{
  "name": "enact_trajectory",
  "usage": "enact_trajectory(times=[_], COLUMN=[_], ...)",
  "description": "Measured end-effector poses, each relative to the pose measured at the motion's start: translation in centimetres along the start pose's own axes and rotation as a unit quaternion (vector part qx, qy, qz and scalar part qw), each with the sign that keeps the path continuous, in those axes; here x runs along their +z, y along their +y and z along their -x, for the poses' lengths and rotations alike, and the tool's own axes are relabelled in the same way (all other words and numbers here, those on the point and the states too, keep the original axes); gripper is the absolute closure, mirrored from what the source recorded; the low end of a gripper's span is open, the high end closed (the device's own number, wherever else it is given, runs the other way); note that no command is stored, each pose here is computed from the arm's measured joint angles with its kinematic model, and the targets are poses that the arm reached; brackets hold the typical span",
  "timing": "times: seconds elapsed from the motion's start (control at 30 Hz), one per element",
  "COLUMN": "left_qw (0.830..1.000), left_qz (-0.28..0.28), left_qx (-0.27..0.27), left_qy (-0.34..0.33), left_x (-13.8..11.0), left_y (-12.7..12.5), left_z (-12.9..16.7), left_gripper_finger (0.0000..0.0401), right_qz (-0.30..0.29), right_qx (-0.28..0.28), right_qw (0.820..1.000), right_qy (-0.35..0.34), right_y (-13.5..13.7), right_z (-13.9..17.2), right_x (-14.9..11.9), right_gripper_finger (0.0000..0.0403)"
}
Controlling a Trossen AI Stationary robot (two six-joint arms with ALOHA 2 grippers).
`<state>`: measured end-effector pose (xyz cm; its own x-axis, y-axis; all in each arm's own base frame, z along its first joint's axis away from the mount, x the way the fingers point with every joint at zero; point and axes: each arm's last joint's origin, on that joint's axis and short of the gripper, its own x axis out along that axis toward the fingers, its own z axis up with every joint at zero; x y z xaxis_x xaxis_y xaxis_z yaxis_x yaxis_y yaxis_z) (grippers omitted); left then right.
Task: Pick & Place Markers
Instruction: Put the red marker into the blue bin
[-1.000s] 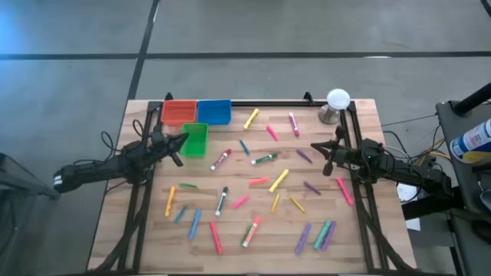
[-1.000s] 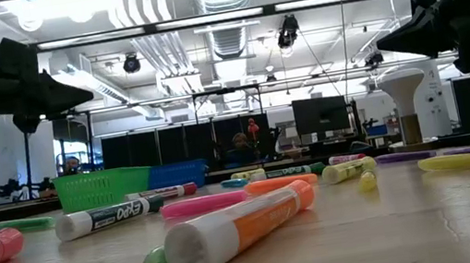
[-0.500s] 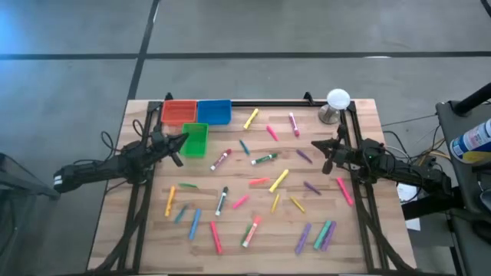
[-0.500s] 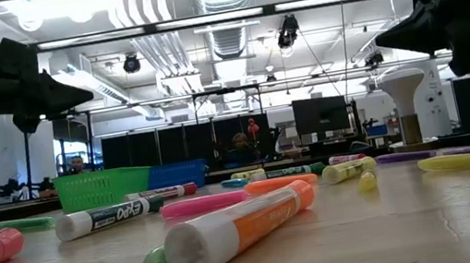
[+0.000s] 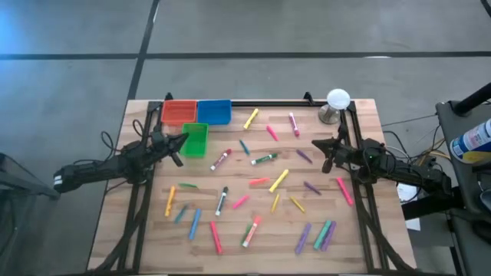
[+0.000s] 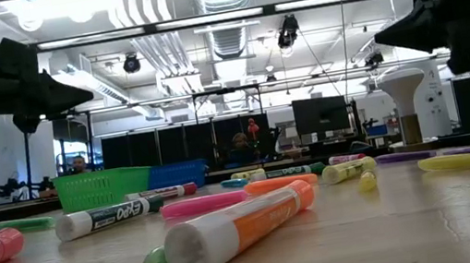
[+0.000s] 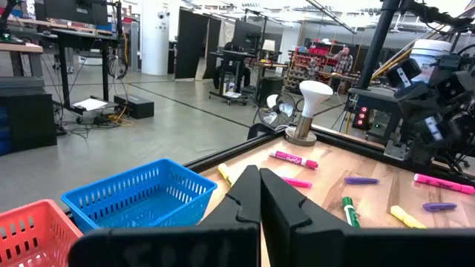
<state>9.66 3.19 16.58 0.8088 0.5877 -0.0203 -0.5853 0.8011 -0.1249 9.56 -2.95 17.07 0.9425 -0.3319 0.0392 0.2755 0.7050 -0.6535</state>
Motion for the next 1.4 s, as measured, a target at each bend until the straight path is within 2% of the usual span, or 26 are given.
enact_trajectory(times=[0.17, 0.27, 0.3, 0.4, 0.6, 0.87, 0.97, 1.13, 1.2, 1.3, 1.4], left_qw=[1.000, 1.000, 1.000, 0.999, 0.998, 0.998, 0.998, 0.992, 0.989, 0.987, 0.990], left_qz=[0.004, 0.009, 0.010, 0.027, 0.060, 0.059, 0.065, 0.126, 0.145, 0.150, 0.142], left_qx=[-0.003, -0.004, -0.004, -0.004, -0.007, -0.007, -0.009, -0.013, -0.030, -0.044, -0.014], left_qy=[-0.020, -0.029, -0.028, -0.025, -0.013, -0.007, 0.002, -0.001, 0.003, 0.021, 0.020], left_x=[0.40, 0.58, 0.57, 0.50, 0.27, 0.15, -0.02, 0.07, 0.07, -0.15, -0.33], left_y=[-0.05, -0.07, -0.07, -0.06, -0.06, -0.06, -0.06, -0.08, -0.18, -0.28, -0.14], left_z=[0.00, 0.02, 0.02, 0.02, 0.01, 0.00, 0.00, 0.00, 0.00, -0.07, -0.21], left_gripper_finger=[0.0401, 0.0401, 0.0401, 0.0401, 0.0401, 0.0401, 0.0401, 0.0401, 0.0401, 0.0401, 0.0401], right_qz=[-0.141, -0.266, -0.287, -0.300, -0.314, -0.397, -0.398, -0.396, -0.398, -0.399, -0.408], right_qx=[0.004, 0.021, 0.020, 0.016, 0.049, 0.043, 0.040, 0.039, 0.039, 0.039, 0.033], right_qw=[0.990, 0.964, 0.958, 0.954, 0.948, 0.916, 0.915, 0.916, 0.915, 0.914, 0.911], right_qy=[-0.011, -0.015, -0.014, -0.010, -0.022, -0.048, -0.055, -0.057, -0.057, -0.057, -0.052], right_y=[-0.04, 0.05, 0.05, 0.05, 0.23, -0.17, -0.26, -0.29, -0.29, -0.29, -0.30], right_z=[0.00, 0.00, 0.00, -0.01, -0.03, 0.00, 0.01, 0.00, 0.00, 0.00, -0.04], right_x=[0.13, 0.16, 0.15, 0.11, 0.24, 0.70, 0.81, 0.84, 0.84, 0.84, 0.77], right_gripper_finger=[0.0394, 0.0394, 0.0394, 0.0394, 0.0394, 0.0394, 0.0394, 0.0394, 0.0394, 0.0394, 0.0394])
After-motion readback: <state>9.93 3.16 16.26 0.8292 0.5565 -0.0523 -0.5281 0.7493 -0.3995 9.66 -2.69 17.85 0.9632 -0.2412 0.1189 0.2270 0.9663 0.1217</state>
